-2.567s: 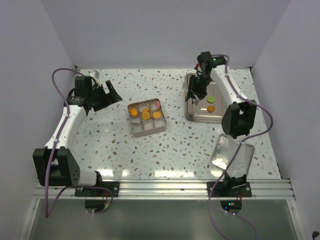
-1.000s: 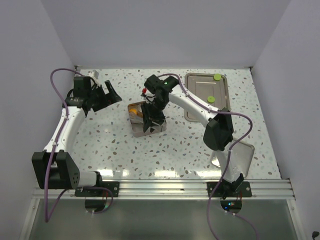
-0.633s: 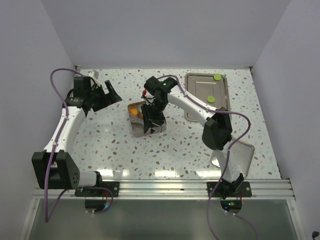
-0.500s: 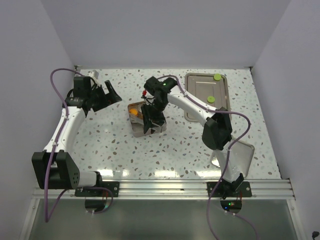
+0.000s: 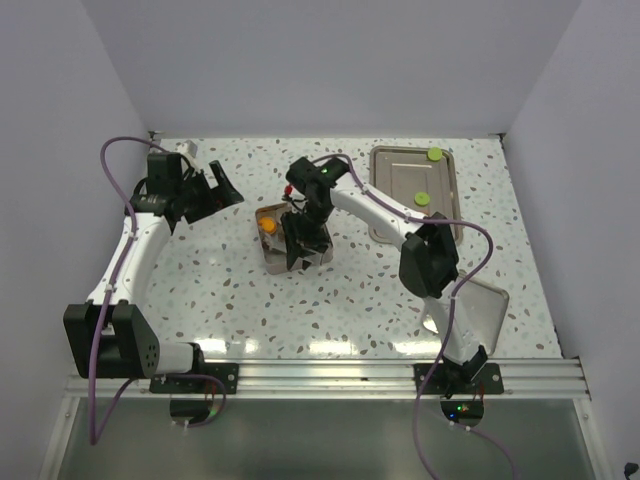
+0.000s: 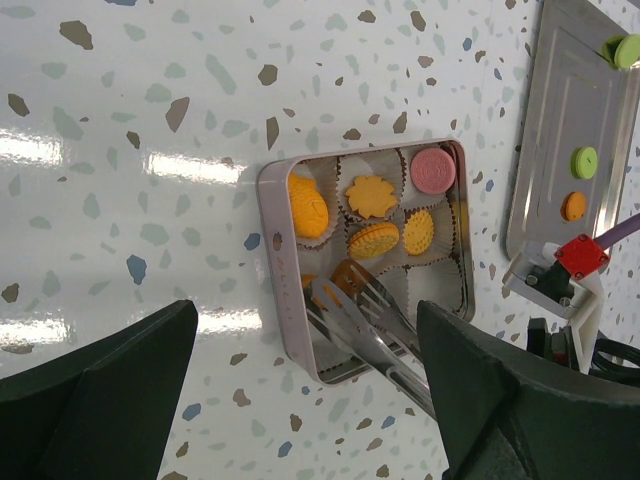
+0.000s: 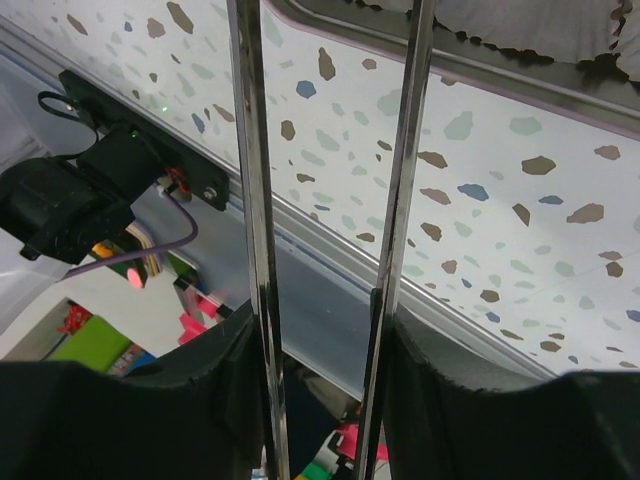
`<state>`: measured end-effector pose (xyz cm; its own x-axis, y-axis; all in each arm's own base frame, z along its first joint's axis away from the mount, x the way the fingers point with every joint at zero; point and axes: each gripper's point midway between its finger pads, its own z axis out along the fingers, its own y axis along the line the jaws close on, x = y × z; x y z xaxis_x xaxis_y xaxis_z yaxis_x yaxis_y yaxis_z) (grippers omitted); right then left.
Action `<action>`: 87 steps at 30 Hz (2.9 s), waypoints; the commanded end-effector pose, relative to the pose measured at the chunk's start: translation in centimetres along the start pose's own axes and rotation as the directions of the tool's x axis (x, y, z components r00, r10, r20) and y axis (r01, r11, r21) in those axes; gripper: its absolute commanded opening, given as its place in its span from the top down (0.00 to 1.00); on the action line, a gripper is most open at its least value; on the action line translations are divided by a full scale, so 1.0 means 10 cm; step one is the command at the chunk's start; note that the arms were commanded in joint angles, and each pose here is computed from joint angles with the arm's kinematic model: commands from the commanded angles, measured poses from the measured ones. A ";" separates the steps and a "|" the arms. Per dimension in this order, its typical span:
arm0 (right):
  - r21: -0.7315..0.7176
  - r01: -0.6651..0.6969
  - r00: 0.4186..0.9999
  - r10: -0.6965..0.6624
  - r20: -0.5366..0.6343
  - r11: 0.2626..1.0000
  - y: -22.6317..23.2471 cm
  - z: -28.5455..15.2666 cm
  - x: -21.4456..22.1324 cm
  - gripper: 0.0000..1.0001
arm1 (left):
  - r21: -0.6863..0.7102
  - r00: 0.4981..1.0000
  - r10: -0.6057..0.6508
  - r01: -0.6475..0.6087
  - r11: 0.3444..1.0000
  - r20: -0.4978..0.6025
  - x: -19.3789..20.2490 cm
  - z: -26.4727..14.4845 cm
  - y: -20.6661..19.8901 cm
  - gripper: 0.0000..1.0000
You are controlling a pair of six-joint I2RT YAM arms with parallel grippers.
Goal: Pack the cookies
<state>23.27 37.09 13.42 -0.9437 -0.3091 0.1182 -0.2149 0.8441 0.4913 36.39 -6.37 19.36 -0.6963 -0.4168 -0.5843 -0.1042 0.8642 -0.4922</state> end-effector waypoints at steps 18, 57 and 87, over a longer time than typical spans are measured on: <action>-0.038 0.025 0.993 -0.020 0.113 0.999 0.25 -0.41 -0.12 0.52 | 0.022 0.999 0.033 -0.034 0.999 0.040 -0.07 -0.08 -0.07 0.04; 0.213 -0.467 0.831 0.344 0.437 0.858 -2.36 -1.77 -0.17 0.52 | 0.039 0.999 0.037 -0.037 0.999 0.015 -0.04 0.00 -0.07 0.04; 0.291 -0.528 0.838 0.437 0.326 0.797 -3.05 -1.49 -0.29 0.50 | 0.009 0.999 0.032 -0.032 0.999 0.011 -0.09 0.12 0.00 0.03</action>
<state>37.24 5.45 10.75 -0.9615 0.2748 -0.0059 0.2735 0.9588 0.0763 36.81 -6.53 17.94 -0.7213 -0.4147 -0.5547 -0.1155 0.8617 -0.4941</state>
